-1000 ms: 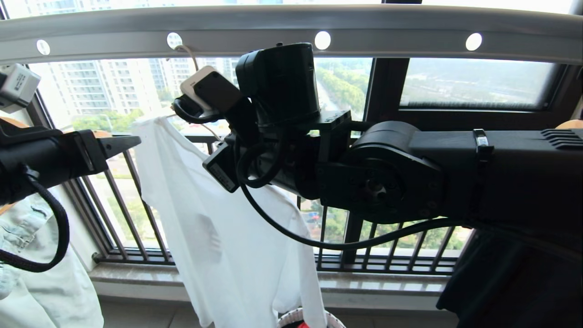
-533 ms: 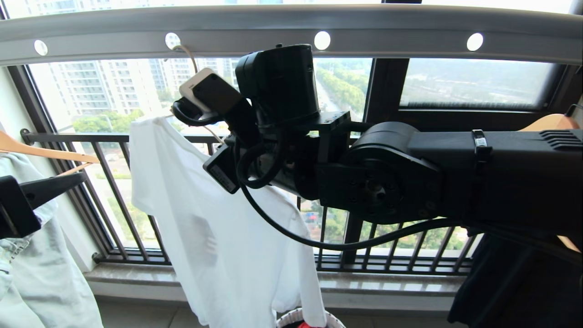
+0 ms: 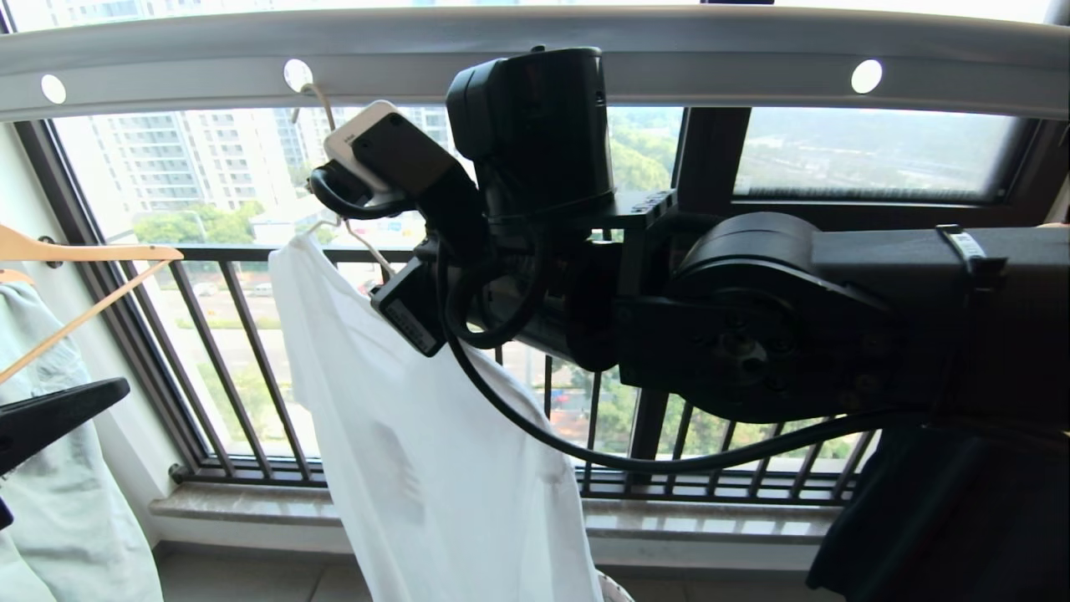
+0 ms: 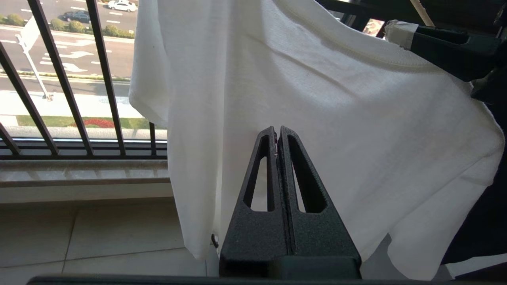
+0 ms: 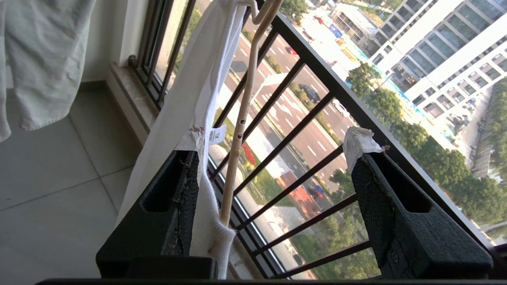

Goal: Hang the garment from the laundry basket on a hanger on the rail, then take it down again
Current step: Take the clothes off the clothes rack

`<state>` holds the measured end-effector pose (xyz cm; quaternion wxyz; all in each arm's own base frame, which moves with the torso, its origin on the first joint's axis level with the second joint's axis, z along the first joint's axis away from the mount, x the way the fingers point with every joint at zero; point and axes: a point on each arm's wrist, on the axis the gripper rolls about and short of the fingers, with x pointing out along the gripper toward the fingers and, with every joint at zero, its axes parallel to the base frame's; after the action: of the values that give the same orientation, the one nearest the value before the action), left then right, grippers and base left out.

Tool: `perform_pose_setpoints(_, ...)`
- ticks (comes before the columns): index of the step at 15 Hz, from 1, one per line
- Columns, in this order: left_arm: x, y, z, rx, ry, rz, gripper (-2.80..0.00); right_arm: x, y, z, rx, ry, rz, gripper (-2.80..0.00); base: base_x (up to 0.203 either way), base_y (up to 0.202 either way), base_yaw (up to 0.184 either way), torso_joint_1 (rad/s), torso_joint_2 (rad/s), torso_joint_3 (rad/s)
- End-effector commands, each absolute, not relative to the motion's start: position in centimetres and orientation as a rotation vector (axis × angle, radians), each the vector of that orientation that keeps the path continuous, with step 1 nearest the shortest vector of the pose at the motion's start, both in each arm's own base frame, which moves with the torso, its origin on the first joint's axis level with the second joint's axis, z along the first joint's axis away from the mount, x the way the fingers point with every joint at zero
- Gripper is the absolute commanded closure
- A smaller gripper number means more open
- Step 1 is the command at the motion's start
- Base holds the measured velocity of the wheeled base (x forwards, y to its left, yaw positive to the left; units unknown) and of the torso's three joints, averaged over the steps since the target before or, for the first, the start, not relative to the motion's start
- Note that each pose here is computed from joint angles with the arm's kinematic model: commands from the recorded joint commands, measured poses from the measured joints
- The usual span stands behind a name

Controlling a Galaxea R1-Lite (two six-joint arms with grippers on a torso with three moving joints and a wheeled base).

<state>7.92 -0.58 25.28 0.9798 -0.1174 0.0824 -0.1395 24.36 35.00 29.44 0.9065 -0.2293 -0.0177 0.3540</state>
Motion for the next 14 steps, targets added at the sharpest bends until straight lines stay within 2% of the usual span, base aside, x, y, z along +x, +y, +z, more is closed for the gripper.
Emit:
perform_pose_setpoints(1,7.9,-0.6,24.4,-0.243,0.191,-0.275,0.0,21.0,32.9,31.7,-0.444,-0.088,0.763,-2.8,0.0,0.0,0.0,0.0,0.0,0.0)
perform_pose_setpoints(7,7.3,-0.7,23.6,-0.248,0.211,-0.336,0.0,12.2,24.3,36.0,-0.323,-0.256,0.835,-2.8,0.0,0.0,0.0,0.0,0.0,0.0)
perform_pose_setpoints(8,7.2,-0.8,23.7,-0.247,0.207,-0.352,0.0,11.3,22.8,36.6,-0.302,-0.28,0.833,0.0,0.0,0.0,0.0,0.0,0.0,0.0)
perform_pose_setpoints(10,6.7,-1.1,23.8,-0.246,0.2,-0.434,0.0,10.5,20.7,36.1,-0.304,-0.273,0.83,0.0,0.0,0.0,0.0,0.0,0.0,0.0)
perform_pose_setpoints(14,3.6,-1.4,24.3,-0.232,0.17,-0.58,0.0,12.6,20.3,31.5,-0.288,-0.08,0.788,0.0,0.0,0.0,0.0,0.0,0.0,0.0)
